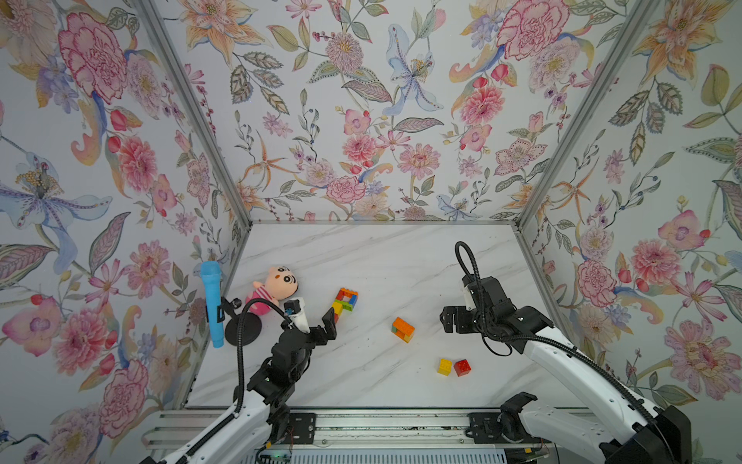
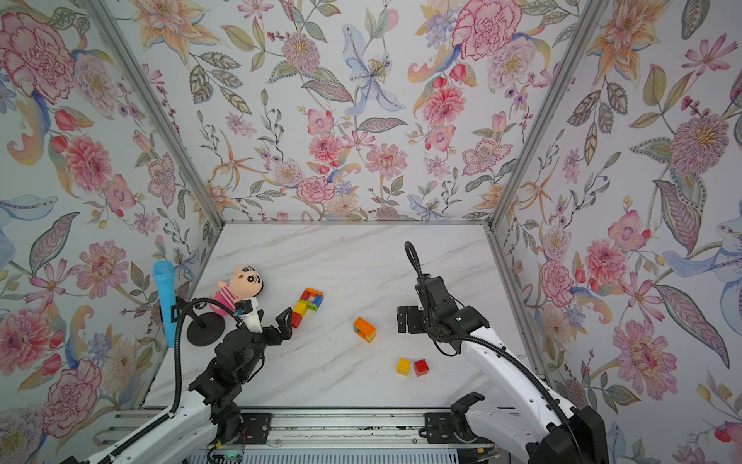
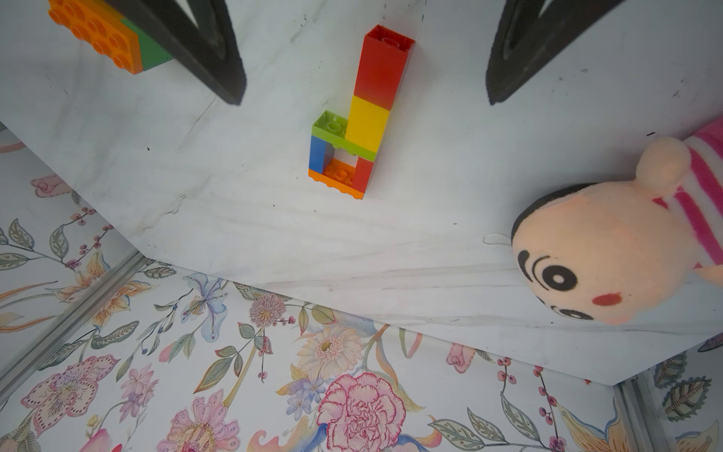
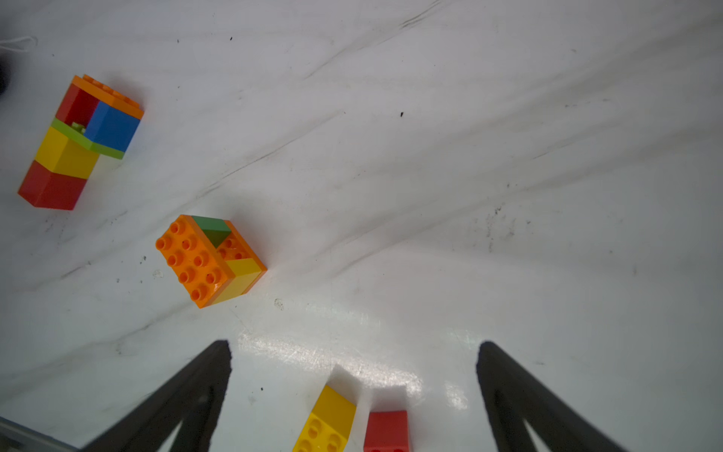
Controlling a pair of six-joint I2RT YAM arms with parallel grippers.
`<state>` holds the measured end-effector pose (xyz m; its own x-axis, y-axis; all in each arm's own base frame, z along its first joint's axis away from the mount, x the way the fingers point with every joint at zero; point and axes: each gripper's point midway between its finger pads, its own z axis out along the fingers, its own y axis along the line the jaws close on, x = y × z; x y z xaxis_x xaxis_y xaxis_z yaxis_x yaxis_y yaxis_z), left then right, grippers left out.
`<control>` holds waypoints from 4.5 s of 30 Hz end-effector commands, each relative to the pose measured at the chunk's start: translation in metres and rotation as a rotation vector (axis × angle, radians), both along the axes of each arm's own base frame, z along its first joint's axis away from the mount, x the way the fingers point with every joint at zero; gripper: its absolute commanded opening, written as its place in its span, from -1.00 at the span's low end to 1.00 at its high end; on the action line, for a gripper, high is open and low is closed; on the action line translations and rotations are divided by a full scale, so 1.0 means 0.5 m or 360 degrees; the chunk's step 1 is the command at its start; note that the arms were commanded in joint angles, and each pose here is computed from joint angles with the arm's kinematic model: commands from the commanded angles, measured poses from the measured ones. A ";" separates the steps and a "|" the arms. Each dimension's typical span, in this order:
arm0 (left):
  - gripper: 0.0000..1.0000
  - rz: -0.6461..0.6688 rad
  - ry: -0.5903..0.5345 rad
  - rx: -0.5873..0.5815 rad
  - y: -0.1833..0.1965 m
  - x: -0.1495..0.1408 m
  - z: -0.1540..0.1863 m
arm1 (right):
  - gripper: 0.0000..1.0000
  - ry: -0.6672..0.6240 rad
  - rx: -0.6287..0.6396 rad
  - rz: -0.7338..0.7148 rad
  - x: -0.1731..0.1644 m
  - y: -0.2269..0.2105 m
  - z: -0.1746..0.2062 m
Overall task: Assemble the letter p with lego
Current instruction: Move the lego brick at the center of the board, then pick up the lego brick from the center of the board.
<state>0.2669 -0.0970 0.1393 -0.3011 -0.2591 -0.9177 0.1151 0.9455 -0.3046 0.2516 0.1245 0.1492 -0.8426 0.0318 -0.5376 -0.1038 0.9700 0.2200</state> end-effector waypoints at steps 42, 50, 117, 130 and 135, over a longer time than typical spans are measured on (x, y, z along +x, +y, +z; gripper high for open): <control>0.98 -0.0031 -0.0206 0.0061 0.027 -0.041 0.006 | -0.04 0.0485 -0.0165 -0.0596 -0.222 0.073 -0.205; 0.98 -0.0032 -0.0207 0.0064 0.028 -0.041 0.005 | -0.41 0.0514 -0.0255 -0.0514 -0.210 0.110 -0.217; 0.98 -0.0040 -0.0256 0.0053 0.028 -0.045 0.013 | 0.31 0.0791 -0.0426 -0.0203 -0.239 -0.068 -0.170; 0.98 -0.0042 -0.0248 0.0057 0.027 -0.044 0.012 | 0.12 0.0790 -0.0357 -0.0133 -0.219 -0.035 -0.201; 0.98 -0.0047 -0.0246 0.0058 0.026 -0.044 0.011 | -0.12 0.0800 -0.0371 -0.0138 -0.218 -0.034 -0.210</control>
